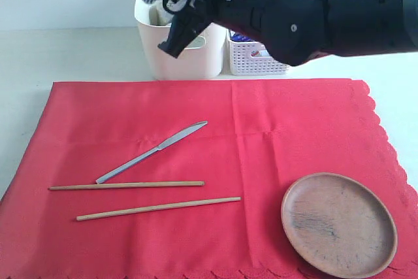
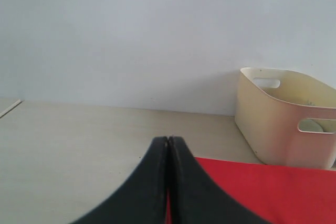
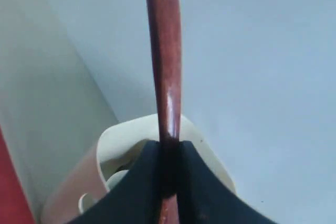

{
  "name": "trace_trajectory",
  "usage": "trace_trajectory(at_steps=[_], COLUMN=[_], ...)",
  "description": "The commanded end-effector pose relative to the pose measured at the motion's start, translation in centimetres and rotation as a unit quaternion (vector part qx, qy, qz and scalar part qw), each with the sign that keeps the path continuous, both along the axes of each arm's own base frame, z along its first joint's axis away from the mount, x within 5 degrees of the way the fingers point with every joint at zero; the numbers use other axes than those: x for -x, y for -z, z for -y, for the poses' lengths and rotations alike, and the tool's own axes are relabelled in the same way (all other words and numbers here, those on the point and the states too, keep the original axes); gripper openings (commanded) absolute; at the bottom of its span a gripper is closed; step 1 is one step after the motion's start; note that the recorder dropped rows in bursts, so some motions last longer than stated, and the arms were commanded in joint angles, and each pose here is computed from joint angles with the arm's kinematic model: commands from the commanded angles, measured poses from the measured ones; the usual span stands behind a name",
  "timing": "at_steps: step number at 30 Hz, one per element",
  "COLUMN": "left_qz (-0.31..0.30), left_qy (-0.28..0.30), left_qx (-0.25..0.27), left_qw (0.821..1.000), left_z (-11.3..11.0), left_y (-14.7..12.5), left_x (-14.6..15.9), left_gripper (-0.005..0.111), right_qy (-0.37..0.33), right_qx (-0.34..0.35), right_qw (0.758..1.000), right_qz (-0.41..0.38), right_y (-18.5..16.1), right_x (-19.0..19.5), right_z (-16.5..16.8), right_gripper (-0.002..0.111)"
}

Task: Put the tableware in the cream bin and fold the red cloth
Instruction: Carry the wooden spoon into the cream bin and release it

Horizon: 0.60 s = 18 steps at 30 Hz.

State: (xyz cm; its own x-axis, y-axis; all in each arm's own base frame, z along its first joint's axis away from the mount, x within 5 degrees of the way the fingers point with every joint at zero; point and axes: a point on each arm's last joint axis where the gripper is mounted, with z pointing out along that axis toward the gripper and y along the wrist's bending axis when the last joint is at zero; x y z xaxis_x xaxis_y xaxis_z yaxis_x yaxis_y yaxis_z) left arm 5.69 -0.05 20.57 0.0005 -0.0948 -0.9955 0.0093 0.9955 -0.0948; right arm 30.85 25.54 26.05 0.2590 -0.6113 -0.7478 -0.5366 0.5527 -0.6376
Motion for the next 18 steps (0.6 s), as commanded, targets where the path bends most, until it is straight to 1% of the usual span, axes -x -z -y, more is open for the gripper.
trace_trajectory(at_steps=[1,3,5,8,14,18], left_qz=[0.003,0.003,0.003,0.003,0.003,0.003], left_qy=[0.000,0.000,0.000,0.000,0.000,0.000], left_qx=[0.002,0.002,0.002,0.002,0.002,0.002], left_qw=[1.000,1.000,1.000,1.000,1.000,1.000], left_z=[0.0,0.0,0.0,0.0,0.0,0.0], left_y=[0.0,0.0,0.0,0.0,0.0,0.0], left_x=[0.0,0.0,0.0,0.0,0.0,0.0], left_gripper=[0.003,0.003,0.003,0.003,0.003,0.003], right_qy=[0.021,0.029,0.043,0.055,0.090,0.101], right_qx=[-0.043,-0.065,-0.107,-0.148,-0.245,-0.277], right_qw=[0.999,0.997,0.993,0.987,0.965,0.954], right_qz=[0.016,0.008,-0.010,-0.013,-0.036,-0.055], right_y=[-1.4,-1.4,-0.9,-0.3,1.7,3.1], right_x=[-1.8,-2.6,-4.0,-5.3,-8.1,-9.1], right_z=[-0.1,-0.3,-0.7,-1.0,-0.6,-0.7], right_gripper=[0.000,0.000,0.000,0.000,0.000,0.000])
